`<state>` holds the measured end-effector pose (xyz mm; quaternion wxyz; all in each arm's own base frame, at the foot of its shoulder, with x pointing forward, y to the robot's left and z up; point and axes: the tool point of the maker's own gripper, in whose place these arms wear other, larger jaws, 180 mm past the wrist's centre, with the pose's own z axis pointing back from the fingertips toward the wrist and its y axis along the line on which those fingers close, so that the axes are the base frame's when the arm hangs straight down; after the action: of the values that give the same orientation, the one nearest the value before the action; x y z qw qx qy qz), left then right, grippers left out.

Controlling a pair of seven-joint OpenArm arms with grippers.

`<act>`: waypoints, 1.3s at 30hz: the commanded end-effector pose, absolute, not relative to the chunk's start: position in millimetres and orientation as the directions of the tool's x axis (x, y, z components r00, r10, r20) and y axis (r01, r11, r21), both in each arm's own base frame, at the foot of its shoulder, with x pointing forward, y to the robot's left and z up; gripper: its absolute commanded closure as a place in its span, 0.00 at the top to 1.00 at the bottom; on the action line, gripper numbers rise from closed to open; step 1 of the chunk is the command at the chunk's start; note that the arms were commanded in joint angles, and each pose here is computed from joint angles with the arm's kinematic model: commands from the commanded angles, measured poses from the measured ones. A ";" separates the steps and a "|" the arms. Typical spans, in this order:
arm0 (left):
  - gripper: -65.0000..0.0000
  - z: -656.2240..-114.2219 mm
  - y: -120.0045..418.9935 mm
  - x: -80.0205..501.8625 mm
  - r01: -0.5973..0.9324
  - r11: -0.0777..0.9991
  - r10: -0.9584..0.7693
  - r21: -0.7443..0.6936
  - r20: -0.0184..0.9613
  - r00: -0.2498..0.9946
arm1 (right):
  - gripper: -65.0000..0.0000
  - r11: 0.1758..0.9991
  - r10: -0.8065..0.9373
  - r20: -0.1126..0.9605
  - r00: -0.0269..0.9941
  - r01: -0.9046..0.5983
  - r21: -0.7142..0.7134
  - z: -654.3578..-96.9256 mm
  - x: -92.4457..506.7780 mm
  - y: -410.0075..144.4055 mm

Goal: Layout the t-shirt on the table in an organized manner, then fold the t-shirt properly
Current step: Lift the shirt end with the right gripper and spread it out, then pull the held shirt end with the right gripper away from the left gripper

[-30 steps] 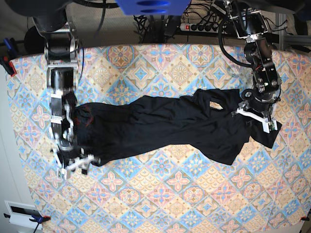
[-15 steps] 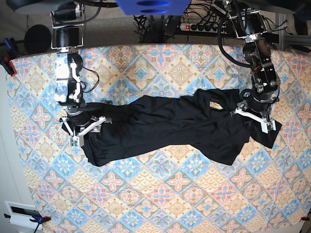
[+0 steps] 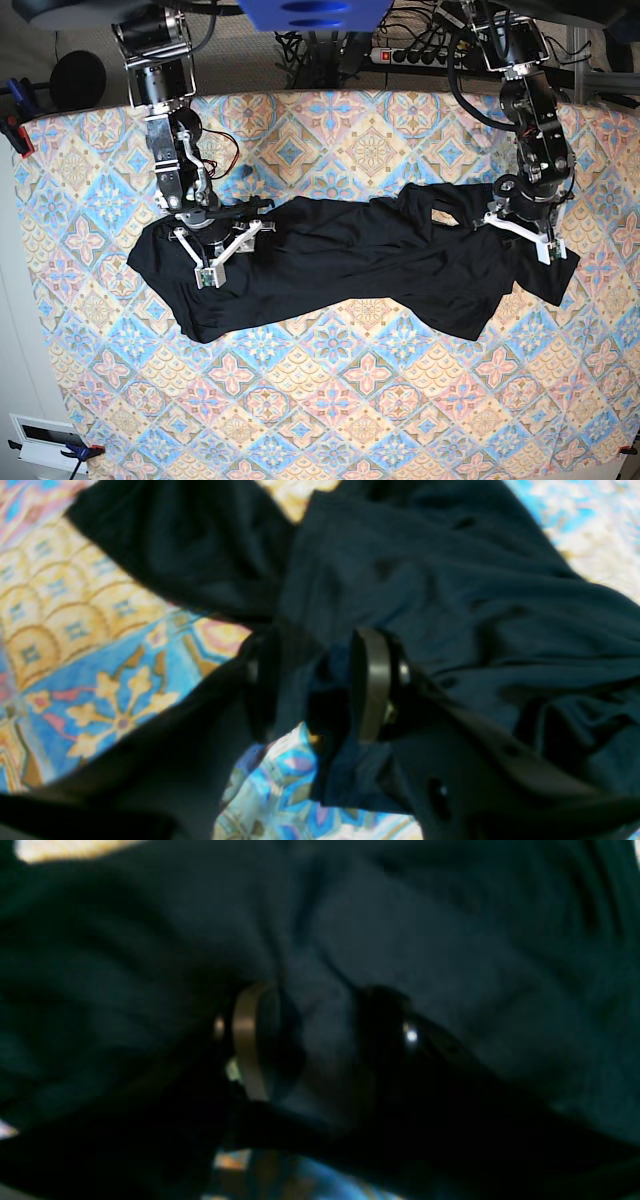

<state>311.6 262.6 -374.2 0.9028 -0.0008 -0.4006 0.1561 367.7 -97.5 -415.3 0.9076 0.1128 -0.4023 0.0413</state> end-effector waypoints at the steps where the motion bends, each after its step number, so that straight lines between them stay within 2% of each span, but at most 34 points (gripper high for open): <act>1: 0.36 -359.9 265.8 321.2 -0.271 0.954 0.267 -0.125 0.760 0.592 | 0.44 0.968 -0.031 0.789 0.614 -0.179 0.178 -388.8 392.7 -92.4; 5: 0.36 -359.9 265.8 321.2 -0.271 0.954 0.267 -0.125 0.760 0.592 | 0.43 0.968 -0.035 0.796 0.604 -0.178 0.177 -381.8 407.8 -91.4; 6: 0.36 -359.9 265.8 321.2 -0.271 0.954 0.267 -0.125 0.760 0.592 | 0.39 0.968 -0.036 0.796 0.604 -0.177 0.178 -381.5 409.1 -91.7; 7: 0.36 -359.9 265.8 321.2 -0.271 0.954 0.267 -0.125 0.760 0.592 | 0.32 0.968 -0.036 0.795 0.606 -0.176 0.178 -382.1 408.9 -91.8; 10: 0.36 -359.9 265.8 321.2 -0.271 0.954 0.267 -0.125 0.760 0.592 | 0.00 0.968 -0.038 0.798 0.602 -0.176 0.179 -380.3 409.2 -92.3; 12: 0.36 -359.9 265.8 321.2 -0.271 0.954 0.267 -0.125 0.760 0.592 | 0.03 0.968 -0.037 0.797 0.603 -0.178 0.179 -381.0 407.2 -91.3; 15: 0.36 -359.3 266.3 321.7 -0.272 0.954 0.268 -0.125 0.761 0.590 | 0.00 0.966 -0.035 0.819 0.573 -0.191 0.176 -367.3 411.0 -88.4; 19: 0.36 -358.4 265.8 322.9 -0.270 0.954 0.267 -0.126 0.763 0.589 | 0.00 0.956 -0.039 0.897 0.441 -0.244 0.161 -309.3 420.2 -77.1; 22: 0.36 -357.9 265.8 323.4 -0.270 0.954 0.267 -0.126 0.764 0.587 | 0.00 0.951 -0.030 0.885 0.464 -0.259 0.168 -308.4 391.8 -72.8; 27: 0.36 -357.4 265.8 324.0 -0.270 0.954 0.267 -0.127 0.765 0.586 | 0.00 0.956 -0.049 0.910 0.412 -0.245 0.163 -274.4 365.2 -85.0; 39: 0.36 -357.5 265.3 324.1 -0.269 0.955 0.266 -0.127 0.765 0.587 | 0.00 0.973 -0.041 0.767 0.640 -0.149 0.176 -352.8 256.0 -115.3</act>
<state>315.5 261.5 -371.3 0.9006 -0.0025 -0.4062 0.1548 260.5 -116.6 -352.8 0.8971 0.1105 -0.4270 0.0264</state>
